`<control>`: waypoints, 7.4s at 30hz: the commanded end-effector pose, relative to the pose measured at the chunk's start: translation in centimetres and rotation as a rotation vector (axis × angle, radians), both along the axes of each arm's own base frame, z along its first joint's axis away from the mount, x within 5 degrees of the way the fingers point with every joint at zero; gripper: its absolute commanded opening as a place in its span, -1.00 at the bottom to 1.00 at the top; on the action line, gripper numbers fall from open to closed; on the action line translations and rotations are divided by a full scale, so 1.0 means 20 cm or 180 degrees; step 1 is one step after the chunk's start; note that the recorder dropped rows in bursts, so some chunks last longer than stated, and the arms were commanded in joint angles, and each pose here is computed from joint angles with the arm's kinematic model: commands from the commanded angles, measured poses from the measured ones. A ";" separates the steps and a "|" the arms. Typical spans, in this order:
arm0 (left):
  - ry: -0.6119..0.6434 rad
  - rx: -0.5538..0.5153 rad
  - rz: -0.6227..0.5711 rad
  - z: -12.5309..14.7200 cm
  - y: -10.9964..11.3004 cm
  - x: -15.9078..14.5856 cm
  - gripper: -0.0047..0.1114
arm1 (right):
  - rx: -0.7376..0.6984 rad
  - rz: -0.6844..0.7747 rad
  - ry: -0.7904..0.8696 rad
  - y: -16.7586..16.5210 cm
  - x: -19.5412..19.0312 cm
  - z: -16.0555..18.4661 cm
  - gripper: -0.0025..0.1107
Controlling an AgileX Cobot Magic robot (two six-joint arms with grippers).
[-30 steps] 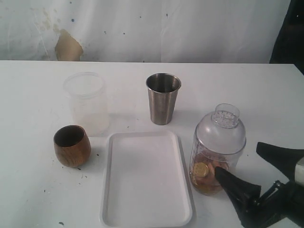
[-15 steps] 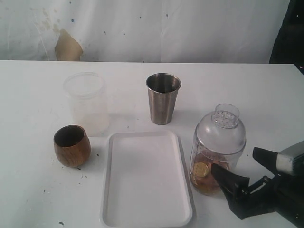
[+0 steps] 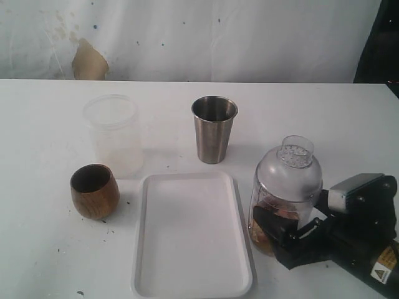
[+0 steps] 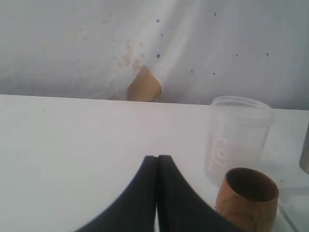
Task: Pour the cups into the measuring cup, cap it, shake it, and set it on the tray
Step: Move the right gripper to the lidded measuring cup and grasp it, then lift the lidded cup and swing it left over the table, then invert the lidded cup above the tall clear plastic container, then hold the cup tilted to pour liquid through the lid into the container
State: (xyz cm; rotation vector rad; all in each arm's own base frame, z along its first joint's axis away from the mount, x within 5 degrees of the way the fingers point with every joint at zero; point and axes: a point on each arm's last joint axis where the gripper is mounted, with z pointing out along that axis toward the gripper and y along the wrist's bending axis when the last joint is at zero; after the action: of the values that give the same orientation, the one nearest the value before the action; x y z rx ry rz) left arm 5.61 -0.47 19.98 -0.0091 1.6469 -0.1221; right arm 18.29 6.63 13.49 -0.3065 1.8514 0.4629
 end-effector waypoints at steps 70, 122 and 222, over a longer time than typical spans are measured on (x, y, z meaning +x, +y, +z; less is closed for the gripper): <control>-0.0118 -0.0019 0.0003 0.01 0.00 0.00 -0.92 | 0.0283 0.0304 -0.0908 0.19 0.30 0.52 -0.96; -0.0118 -0.0019 0.0003 0.01 0.00 0.00 -0.92 | -0.1449 -0.0090 0.0480 0.44 0.79 0.76 -0.96; -0.0118 -0.0019 0.0003 0.01 0.00 0.00 -0.92 | -0.7093 -0.0215 -0.1580 1.17 0.58 0.84 -0.96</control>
State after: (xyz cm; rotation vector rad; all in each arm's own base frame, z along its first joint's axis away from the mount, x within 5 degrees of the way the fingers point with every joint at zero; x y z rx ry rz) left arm 5.63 -0.45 20.23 -0.0165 1.6192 -0.1267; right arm 30.22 30.45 28.65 -1.6086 1.0834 -1.7088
